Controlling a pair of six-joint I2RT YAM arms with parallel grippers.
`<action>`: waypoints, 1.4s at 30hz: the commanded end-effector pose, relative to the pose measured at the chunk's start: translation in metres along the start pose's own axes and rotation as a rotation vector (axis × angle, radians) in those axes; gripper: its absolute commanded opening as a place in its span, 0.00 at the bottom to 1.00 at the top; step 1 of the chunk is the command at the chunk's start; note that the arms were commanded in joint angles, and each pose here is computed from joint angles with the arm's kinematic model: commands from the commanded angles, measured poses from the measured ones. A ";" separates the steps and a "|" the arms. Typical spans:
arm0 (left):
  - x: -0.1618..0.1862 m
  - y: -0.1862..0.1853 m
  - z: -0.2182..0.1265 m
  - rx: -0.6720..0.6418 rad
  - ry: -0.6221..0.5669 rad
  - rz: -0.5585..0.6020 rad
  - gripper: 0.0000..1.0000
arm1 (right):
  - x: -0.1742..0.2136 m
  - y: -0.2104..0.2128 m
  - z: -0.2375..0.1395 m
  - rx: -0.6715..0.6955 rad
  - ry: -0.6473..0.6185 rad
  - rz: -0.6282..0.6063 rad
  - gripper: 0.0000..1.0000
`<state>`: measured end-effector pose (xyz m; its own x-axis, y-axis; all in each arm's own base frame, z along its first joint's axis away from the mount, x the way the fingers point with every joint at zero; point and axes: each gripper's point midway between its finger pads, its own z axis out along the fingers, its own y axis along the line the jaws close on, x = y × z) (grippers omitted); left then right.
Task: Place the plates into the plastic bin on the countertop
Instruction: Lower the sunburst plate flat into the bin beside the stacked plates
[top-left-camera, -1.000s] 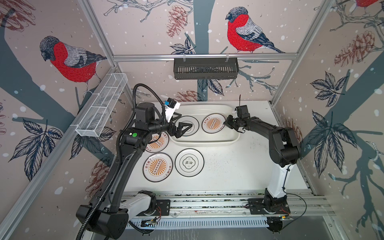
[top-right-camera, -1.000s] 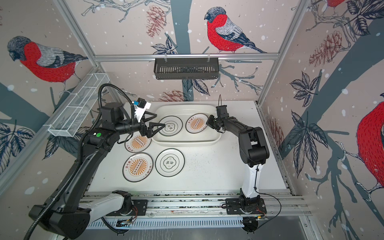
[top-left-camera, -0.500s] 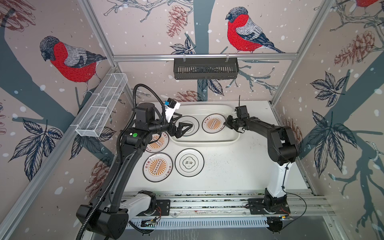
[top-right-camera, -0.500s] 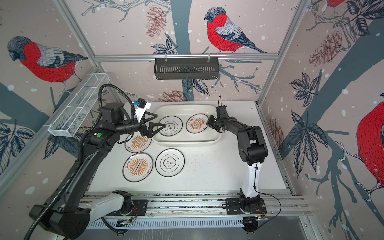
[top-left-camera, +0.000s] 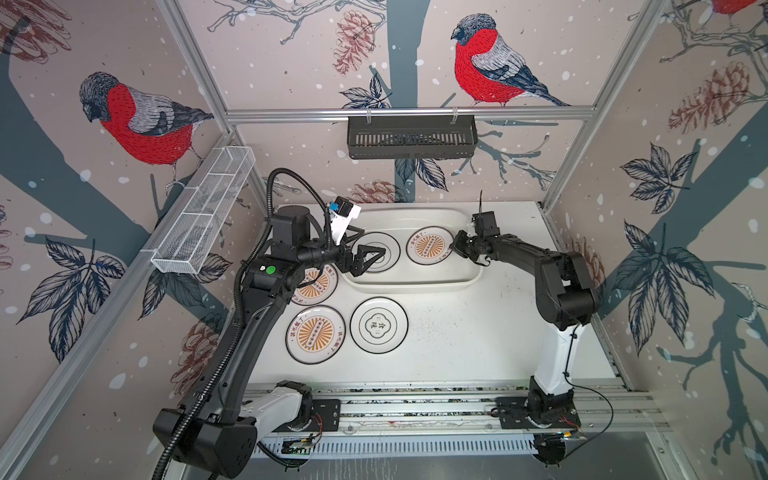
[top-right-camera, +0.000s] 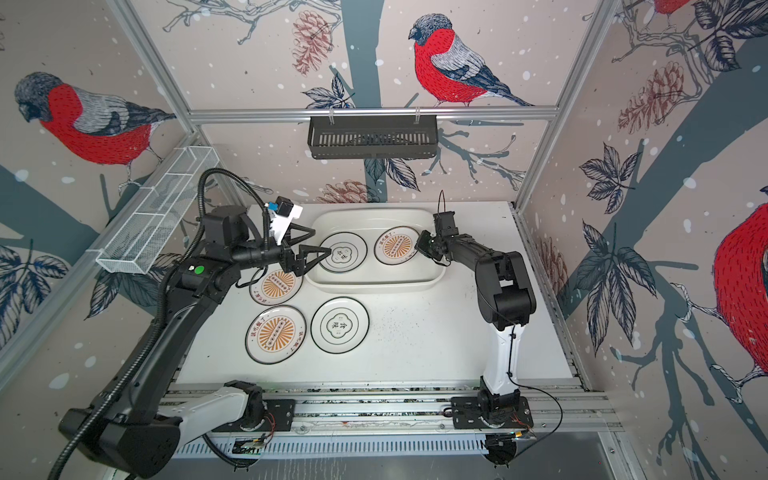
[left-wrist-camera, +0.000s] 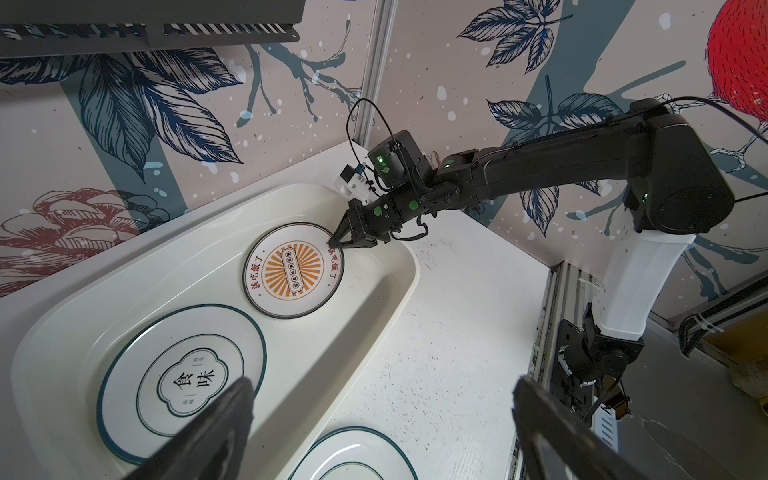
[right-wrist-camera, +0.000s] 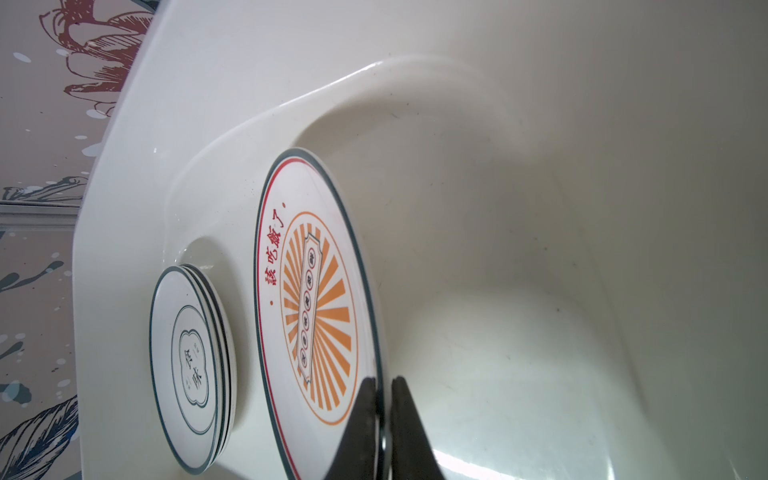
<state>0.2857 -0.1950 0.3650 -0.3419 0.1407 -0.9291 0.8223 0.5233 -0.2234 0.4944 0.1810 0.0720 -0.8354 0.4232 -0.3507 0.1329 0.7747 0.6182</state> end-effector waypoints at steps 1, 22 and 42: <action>-0.007 -0.004 0.000 0.025 -0.027 0.028 0.96 | 0.003 -0.013 0.002 0.053 0.010 0.008 0.13; -0.004 -0.006 0.000 0.035 -0.030 0.029 0.96 | 0.014 -0.031 0.011 0.111 0.042 0.023 0.17; -0.004 -0.002 -0.001 0.010 -0.017 0.049 0.96 | -0.011 0.056 0.009 0.093 -0.035 -0.187 0.21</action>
<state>0.2835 -0.1968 0.3669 -0.3211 0.1400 -0.9367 0.8365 0.5057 -0.2112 0.5167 0.2170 0.1146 -0.8076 0.3252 -0.4919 0.0384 0.8615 0.5064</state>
